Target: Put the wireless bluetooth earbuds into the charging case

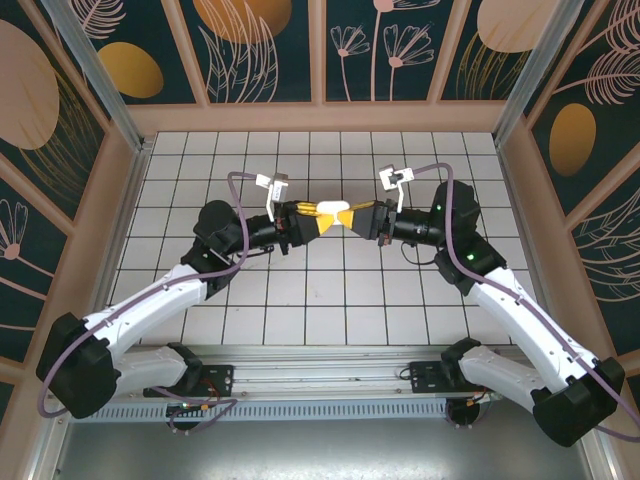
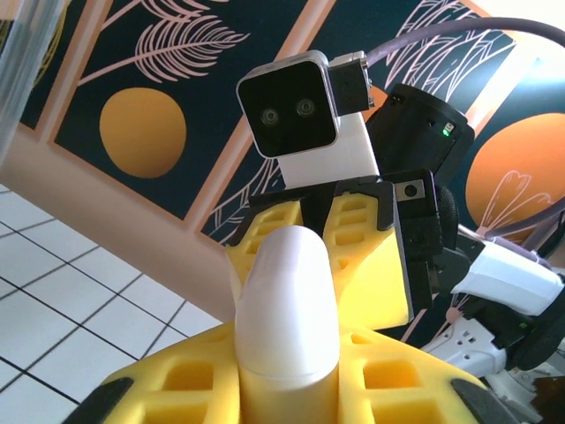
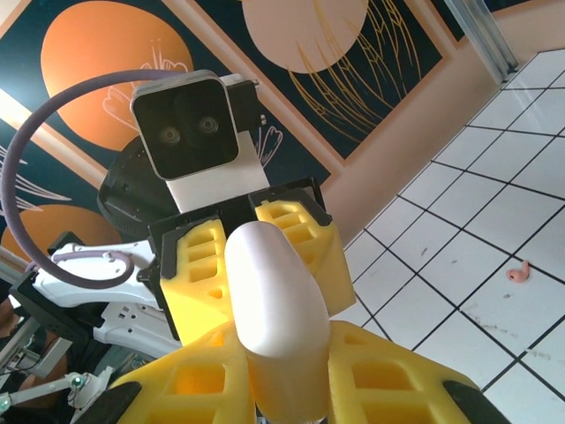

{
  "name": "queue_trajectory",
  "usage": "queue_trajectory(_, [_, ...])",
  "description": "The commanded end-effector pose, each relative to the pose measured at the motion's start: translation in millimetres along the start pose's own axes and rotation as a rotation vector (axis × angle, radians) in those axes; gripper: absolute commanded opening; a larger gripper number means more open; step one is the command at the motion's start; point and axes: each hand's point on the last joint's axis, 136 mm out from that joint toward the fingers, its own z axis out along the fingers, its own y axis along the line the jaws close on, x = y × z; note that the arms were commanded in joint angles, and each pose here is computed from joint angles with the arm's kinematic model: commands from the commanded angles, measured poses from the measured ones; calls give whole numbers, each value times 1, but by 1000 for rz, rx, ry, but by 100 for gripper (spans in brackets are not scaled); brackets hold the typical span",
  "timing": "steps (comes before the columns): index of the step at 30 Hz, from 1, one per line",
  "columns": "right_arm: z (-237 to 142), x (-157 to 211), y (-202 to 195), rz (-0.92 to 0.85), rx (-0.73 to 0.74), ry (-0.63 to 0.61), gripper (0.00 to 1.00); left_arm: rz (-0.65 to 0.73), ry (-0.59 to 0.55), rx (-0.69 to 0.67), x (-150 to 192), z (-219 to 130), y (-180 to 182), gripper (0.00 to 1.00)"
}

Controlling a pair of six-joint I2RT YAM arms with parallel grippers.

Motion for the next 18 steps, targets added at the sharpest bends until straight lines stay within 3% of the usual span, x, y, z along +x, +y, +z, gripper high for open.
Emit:
queue_trajectory(1, [0,-2,-15,36,64,-30,11,118,-49,-28,-18,-4,-10,39])
queue_trajectory(6, [-4,-7,-29,70,128,-51,11,153,-57,-105,-20,-10,-2,69])
queue_trajectory(12, [-13,-12,-50,120,206,-74,11,217,-58,-270,-23,-24,15,94])
queue_trajectory(14, [-18,-13,-68,155,271,-84,11,236,-63,-355,-24,-32,26,98])
queue_trajectory(18, [-25,-7,-114,244,418,-69,11,261,-58,-544,-22,-53,51,98])
